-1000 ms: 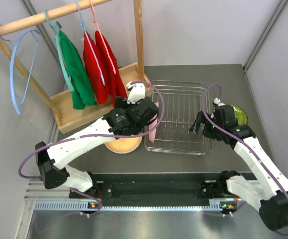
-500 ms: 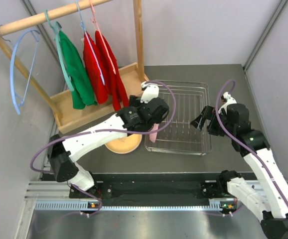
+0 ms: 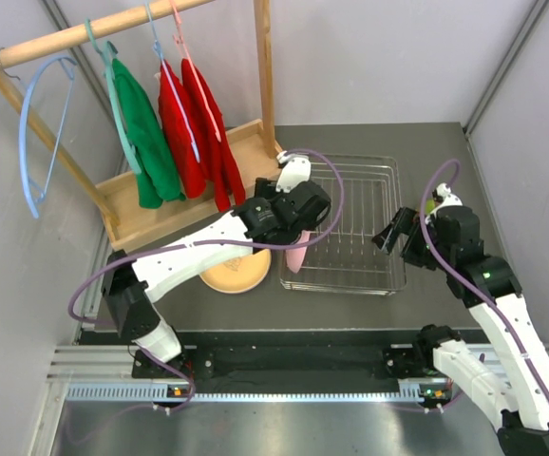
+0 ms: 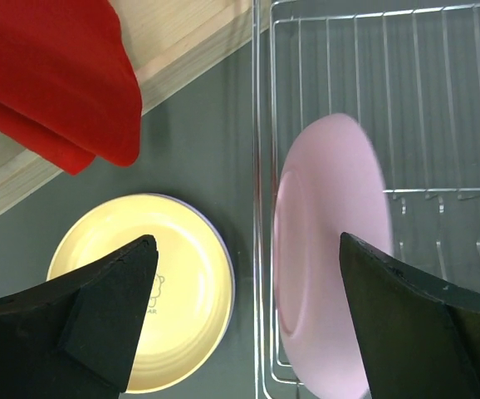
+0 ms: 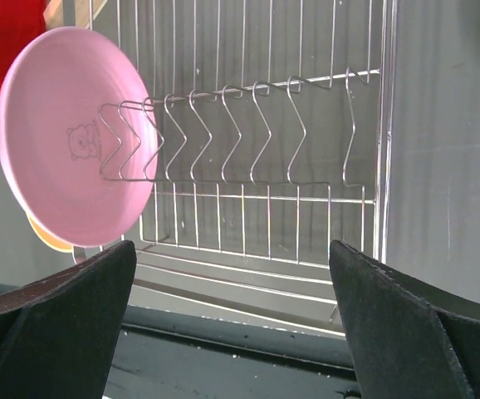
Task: Load the plates into the dish rack
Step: Pick up the plate from the dish rack.
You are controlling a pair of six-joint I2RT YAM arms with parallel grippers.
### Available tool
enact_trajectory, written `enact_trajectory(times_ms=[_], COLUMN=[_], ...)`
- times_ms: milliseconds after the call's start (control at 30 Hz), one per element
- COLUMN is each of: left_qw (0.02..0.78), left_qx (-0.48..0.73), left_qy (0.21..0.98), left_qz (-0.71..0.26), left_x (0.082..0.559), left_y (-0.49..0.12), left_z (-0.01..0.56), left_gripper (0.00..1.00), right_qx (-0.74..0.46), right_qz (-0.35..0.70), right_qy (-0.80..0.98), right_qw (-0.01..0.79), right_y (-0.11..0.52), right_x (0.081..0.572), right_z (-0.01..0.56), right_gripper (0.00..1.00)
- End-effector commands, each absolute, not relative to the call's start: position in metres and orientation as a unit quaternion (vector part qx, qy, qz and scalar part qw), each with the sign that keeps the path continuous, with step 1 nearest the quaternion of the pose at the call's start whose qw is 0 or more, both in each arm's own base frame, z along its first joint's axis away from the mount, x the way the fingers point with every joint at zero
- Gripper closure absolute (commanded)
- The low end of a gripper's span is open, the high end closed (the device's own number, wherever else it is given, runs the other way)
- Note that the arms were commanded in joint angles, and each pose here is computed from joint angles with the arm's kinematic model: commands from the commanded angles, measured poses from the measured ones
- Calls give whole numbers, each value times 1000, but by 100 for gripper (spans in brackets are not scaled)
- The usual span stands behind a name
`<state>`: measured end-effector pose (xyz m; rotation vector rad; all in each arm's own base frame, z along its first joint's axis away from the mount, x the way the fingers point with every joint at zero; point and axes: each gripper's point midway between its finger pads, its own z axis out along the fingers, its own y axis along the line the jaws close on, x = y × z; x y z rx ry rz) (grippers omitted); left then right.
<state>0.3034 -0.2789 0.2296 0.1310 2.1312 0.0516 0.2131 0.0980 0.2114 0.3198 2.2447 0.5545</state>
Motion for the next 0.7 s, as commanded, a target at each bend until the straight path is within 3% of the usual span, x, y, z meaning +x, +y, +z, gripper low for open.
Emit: enact_trajectory(times_ms=[0, 200, 500, 667], left_qw=[524, 517, 478, 477], left_qx=[15, 39, 71, 70], left_qy=[850, 851, 874, 876], left_qz=[-48, -85, -43, -19], left_x=[303, 299, 302, 306], left_y=[-284, -298, -308, -305], left_z=[283, 275, 224, 213], left_gripper=[5, 6, 9, 18], right_qx=[139, 143, 145, 145], right_qz=[215, 221, 218, 217], right_qy=[880, 880, 880, 881], right_qw=[401, 396, 395, 394], right_y=[93, 96, 94, 93], right_x=[214, 214, 210, 209], right_z=[213, 209, 208, 206], right_gripper=[1, 1, 1, 1])
